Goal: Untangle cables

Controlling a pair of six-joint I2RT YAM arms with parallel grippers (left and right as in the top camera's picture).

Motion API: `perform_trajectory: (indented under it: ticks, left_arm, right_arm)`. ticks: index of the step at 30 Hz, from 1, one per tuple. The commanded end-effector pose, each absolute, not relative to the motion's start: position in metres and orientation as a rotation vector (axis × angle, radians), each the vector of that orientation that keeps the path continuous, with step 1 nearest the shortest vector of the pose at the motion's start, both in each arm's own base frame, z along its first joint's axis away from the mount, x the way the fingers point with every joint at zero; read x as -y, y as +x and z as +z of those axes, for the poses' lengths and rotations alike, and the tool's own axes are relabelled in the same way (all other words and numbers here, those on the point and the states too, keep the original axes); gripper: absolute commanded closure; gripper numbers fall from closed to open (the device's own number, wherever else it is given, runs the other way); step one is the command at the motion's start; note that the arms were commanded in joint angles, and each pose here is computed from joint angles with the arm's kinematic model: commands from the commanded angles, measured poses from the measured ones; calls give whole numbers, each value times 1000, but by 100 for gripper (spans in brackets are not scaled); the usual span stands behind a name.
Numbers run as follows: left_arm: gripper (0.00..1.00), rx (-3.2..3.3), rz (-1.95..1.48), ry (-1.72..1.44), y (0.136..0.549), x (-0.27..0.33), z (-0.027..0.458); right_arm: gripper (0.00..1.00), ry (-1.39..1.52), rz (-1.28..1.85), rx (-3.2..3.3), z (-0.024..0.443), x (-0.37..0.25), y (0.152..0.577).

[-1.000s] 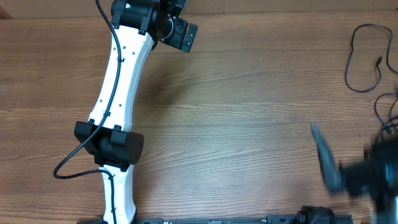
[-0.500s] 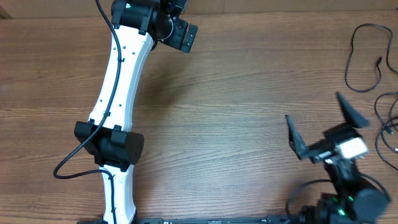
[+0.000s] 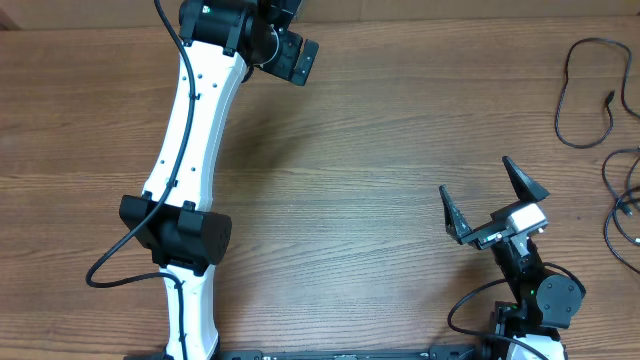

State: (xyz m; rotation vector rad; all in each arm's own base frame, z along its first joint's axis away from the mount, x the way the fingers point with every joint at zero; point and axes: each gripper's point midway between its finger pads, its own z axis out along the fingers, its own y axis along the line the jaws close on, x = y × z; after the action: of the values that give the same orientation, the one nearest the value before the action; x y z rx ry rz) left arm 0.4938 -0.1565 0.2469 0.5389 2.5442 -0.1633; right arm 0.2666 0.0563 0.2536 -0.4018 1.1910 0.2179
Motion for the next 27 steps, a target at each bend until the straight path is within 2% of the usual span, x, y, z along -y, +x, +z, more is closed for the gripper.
perform_trajectory:
  ticks: [1, 7, 11, 19, 21, 23, 27]
  left_arm:
    - [0, -2536, -178, 563, 493, 157, 249]
    - [0, -2522, -179, 561, 495, 157, 251]
    - [0, -2524, -179, 561, 495, 157, 251]
    - [0, -2523, -183, 561, 495, 158, 251]
    - [0, -2513, -210, 568, 495, 162, 252]
    - [0, -2503, -244, 577, 495, 166, 254]
    - [0, -2516, -252, 581, 492, 166, 252]
  right_arm:
    - [0, -390, 224, -1195, 251, -55, 266]
    - [0, -385, 231, -1210, 248, -55, 267]
    - [0, -368, 257, -1296, 229, -54, 273]
    - [0, -277, 369, -1679, 141, -53, 279]
    - [0, -145, 262, -1788, 117, -29, 284]
    - [0, 64, 18, -1889, 93, 18, 283]
    - [0, 278, -296, -2057, 54, 70, 255]
